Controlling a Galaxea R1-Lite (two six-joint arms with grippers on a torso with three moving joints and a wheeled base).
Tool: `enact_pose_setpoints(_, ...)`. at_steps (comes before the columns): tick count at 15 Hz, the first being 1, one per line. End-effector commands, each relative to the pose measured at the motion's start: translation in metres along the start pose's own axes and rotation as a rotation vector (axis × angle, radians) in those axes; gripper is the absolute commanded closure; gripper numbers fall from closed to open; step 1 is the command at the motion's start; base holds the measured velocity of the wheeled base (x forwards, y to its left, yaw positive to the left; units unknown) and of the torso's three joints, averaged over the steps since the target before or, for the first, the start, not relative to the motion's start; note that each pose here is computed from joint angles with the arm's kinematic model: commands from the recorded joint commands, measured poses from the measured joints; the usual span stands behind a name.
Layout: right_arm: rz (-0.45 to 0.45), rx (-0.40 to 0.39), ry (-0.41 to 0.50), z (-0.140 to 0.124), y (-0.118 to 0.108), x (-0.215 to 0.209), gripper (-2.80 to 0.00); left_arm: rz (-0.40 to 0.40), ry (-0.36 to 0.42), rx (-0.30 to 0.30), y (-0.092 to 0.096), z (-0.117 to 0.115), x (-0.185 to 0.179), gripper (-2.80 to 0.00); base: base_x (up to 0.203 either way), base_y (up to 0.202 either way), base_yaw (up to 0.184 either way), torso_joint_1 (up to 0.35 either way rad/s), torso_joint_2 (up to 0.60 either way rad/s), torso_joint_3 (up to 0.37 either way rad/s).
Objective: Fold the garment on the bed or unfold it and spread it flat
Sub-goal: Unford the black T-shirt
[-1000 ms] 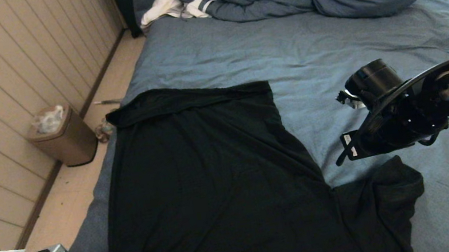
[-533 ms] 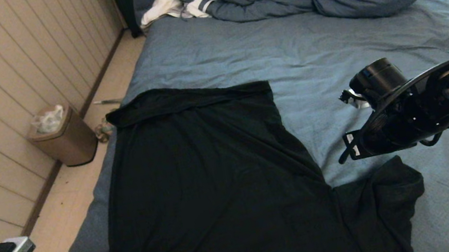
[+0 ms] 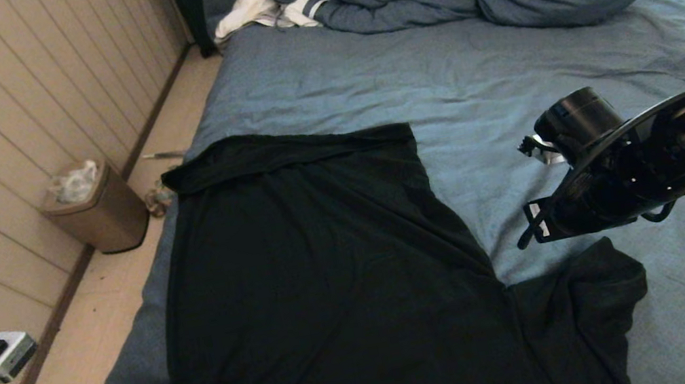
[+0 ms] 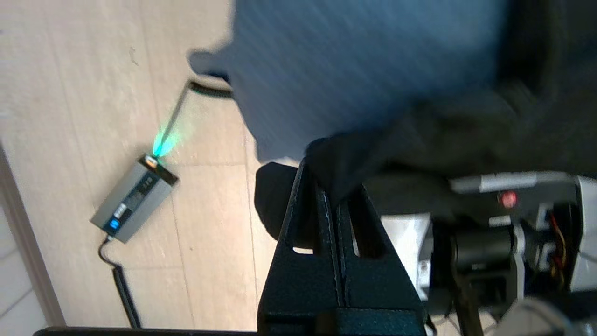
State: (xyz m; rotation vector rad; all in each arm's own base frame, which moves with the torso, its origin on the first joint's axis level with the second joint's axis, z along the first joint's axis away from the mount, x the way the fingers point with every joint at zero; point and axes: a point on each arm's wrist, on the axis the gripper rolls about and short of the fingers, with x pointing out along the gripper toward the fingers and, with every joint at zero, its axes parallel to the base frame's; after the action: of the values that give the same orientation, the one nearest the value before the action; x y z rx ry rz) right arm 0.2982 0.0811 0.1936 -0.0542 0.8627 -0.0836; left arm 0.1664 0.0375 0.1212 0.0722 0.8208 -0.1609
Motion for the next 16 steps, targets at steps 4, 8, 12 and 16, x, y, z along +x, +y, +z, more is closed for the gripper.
enact_pose_setpoints(4,-0.003,0.0,0.006,-0.001,0.0,0.001,0.0,0.009,0.028,-0.024,0.014,0.009,0.013,0.0,0.0,0.0,0.0,0.0,0.0,0.0)
enact_pose_setpoints(8,-0.002,-0.002,0.007,-0.001,0.0,0.001,0.0,0.014,0.02,-0.028,0.015,0.011,0.013,-2.8,0.0,0.0,0.0,0.0,0.0,0.0)
enact_pose_setpoints(12,-0.003,-0.003,0.01,-0.002,0.001,0.002,0.0,0.061,-0.016,-0.062,0.029,0.018,0.007,-2.8,0.0,0.0,0.0,0.0,0.0,0.0)
enact_pose_setpoints(16,-0.002,-0.004,0.01,-0.001,0.001,0.002,0.0,0.076,-0.1,-0.065,0.035,0.029,-0.01,-2.8,0.0,0.0,0.0,0.0,0.0,0.0)
